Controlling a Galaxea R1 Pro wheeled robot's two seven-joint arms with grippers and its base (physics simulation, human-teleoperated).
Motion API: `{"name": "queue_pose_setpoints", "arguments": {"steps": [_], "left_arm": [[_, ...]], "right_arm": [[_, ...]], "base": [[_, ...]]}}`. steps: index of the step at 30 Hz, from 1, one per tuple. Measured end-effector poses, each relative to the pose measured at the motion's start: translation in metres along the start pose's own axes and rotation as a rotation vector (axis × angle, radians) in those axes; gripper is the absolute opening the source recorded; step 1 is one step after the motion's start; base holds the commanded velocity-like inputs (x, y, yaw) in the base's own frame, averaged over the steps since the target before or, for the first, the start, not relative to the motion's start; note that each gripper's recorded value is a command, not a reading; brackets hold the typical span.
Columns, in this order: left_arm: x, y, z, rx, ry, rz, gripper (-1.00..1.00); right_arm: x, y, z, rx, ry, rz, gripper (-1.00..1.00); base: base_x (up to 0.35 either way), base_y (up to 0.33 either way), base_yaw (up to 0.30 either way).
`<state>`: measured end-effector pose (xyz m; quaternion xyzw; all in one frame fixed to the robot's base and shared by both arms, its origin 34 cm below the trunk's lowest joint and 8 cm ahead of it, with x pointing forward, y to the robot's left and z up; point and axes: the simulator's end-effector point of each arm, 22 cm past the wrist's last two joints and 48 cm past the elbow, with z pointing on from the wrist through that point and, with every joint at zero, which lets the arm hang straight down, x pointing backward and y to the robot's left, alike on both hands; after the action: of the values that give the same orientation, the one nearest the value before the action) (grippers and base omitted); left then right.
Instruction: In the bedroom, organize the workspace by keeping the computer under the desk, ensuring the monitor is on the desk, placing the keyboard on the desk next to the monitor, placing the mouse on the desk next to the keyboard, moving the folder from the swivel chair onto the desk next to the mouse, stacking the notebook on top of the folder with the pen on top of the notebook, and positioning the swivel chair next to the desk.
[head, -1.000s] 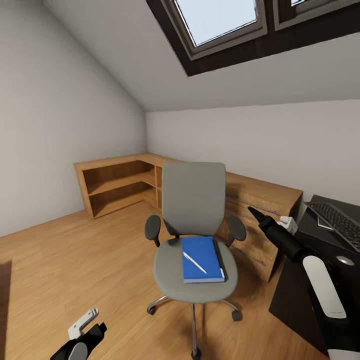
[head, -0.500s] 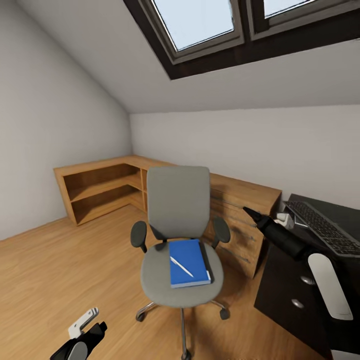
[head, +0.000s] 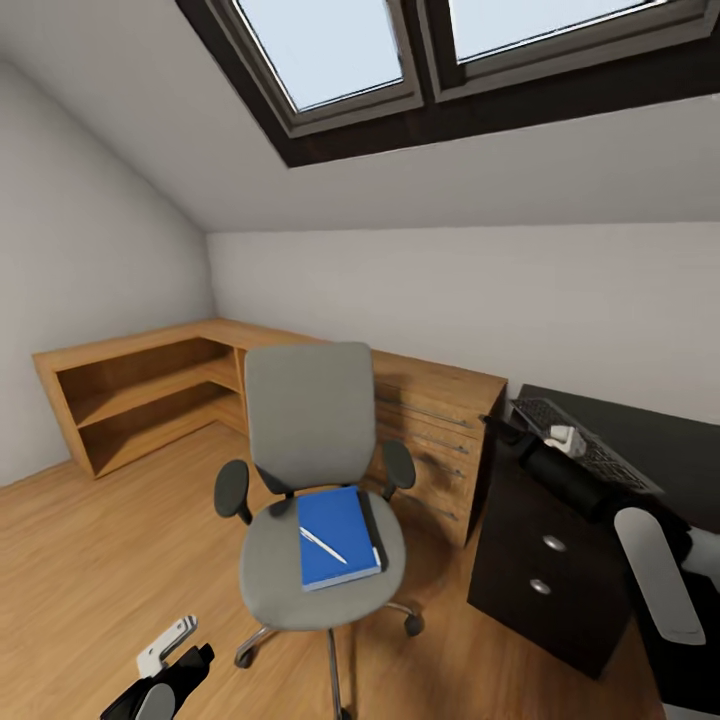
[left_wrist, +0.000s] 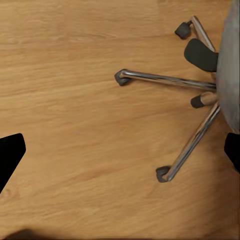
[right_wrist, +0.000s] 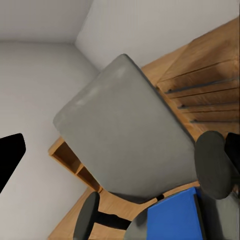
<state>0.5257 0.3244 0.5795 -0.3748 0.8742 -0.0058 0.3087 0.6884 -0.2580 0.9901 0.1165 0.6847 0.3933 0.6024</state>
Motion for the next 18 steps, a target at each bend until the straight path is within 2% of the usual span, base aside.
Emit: {"name": "queue_pose_setpoints", "arguments": {"steps": [8, 14, 18], "left_arm": [[-0.010, -0.006, -0.012, 0.002, -0.002, -0.001, 1.00], [-0.018, -0.010, -0.021, 0.004, -0.004, -0.001, 1.00], [-0.022, -0.012, -0.027, 0.005, -0.005, 0.000, 1.00]], "right_arm": [[0.006, 0.012, 0.008, 0.025, 0.045, -0.079, 1.00], [0.024, 0.033, 0.018, 0.006, 0.107, -0.132, 1.00], [0.055, 0.045, 0.027, 0.014, 0.195, -0.253, 1.00]], "base": [[0.000, 0.000, -0.295], [0.000, 0.000, -0.295], [0.000, 0.000, -0.295]]}}
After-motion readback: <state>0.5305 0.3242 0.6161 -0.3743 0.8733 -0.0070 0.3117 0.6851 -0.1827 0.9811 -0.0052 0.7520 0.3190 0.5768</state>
